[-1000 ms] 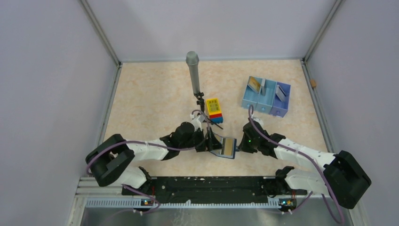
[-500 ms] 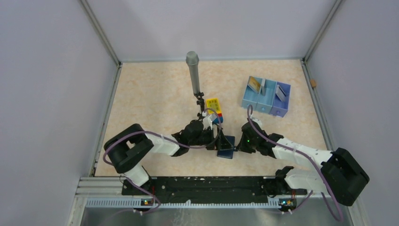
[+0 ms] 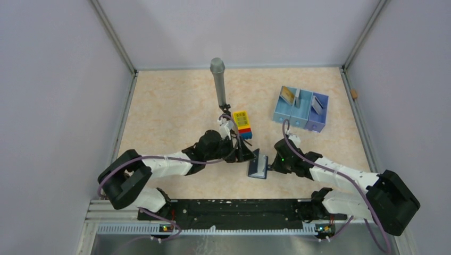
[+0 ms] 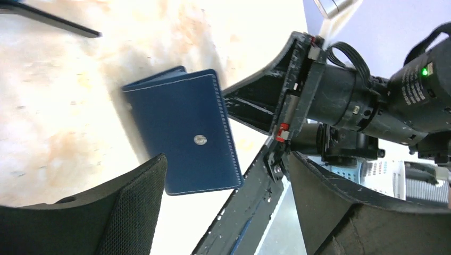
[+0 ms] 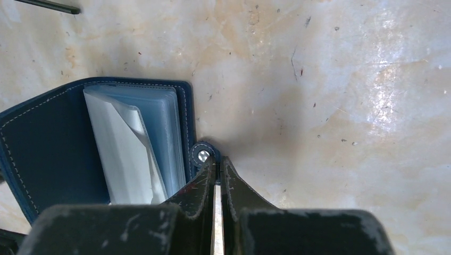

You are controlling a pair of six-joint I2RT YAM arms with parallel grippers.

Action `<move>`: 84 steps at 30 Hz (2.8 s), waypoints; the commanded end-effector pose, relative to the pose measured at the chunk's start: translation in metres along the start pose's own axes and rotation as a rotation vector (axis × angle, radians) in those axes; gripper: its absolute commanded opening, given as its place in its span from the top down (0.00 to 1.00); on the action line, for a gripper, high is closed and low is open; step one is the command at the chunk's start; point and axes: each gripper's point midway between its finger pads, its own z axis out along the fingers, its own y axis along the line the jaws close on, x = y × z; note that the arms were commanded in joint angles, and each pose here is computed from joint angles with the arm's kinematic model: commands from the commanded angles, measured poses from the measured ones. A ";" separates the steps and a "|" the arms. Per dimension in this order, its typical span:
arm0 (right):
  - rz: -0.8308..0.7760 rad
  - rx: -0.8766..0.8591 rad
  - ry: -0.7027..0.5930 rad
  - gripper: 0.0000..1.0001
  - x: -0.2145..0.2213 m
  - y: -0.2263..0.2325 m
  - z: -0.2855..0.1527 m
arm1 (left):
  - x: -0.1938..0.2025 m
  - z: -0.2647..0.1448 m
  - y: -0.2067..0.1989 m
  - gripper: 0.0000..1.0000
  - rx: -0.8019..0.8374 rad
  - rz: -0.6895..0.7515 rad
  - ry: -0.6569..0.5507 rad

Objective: Put the credit cards into the card holder
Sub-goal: Close the card holder at the center of the board.

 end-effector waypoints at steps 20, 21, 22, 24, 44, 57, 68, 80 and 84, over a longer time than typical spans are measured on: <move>-0.001 0.039 0.007 1.00 0.008 -0.012 0.003 | 0.024 0.016 0.044 0.48 -0.061 -0.191 0.059; -0.001 0.039 0.008 1.00 0.008 -0.012 0.003 | 0.026 0.018 0.042 0.48 -0.048 -0.193 0.070; -0.002 0.036 0.008 1.00 0.008 -0.011 0.003 | 0.027 0.021 0.040 0.48 -0.039 -0.194 0.076; 0.000 0.032 0.009 1.00 0.009 -0.011 0.003 | 0.031 0.025 0.038 0.48 -0.026 -0.199 0.088; 0.023 -0.031 -0.015 1.00 0.004 0.000 -0.003 | 0.038 0.050 0.008 0.77 0.136 -0.189 0.089; -0.055 -0.247 -0.336 0.37 -0.081 0.043 -0.109 | -0.009 -0.025 -0.030 1.00 0.208 0.151 -0.035; -0.378 -0.846 -0.389 0.20 -0.077 0.140 -0.204 | -0.004 -0.109 -0.106 1.00 0.351 0.444 0.087; -0.507 -1.205 -0.304 0.48 -0.060 0.201 -0.230 | -0.001 -0.126 -0.130 1.00 0.428 0.486 0.132; -0.508 -1.215 -0.269 0.82 -0.056 0.204 -0.225 | -0.002 -0.127 -0.133 1.00 0.448 0.481 0.135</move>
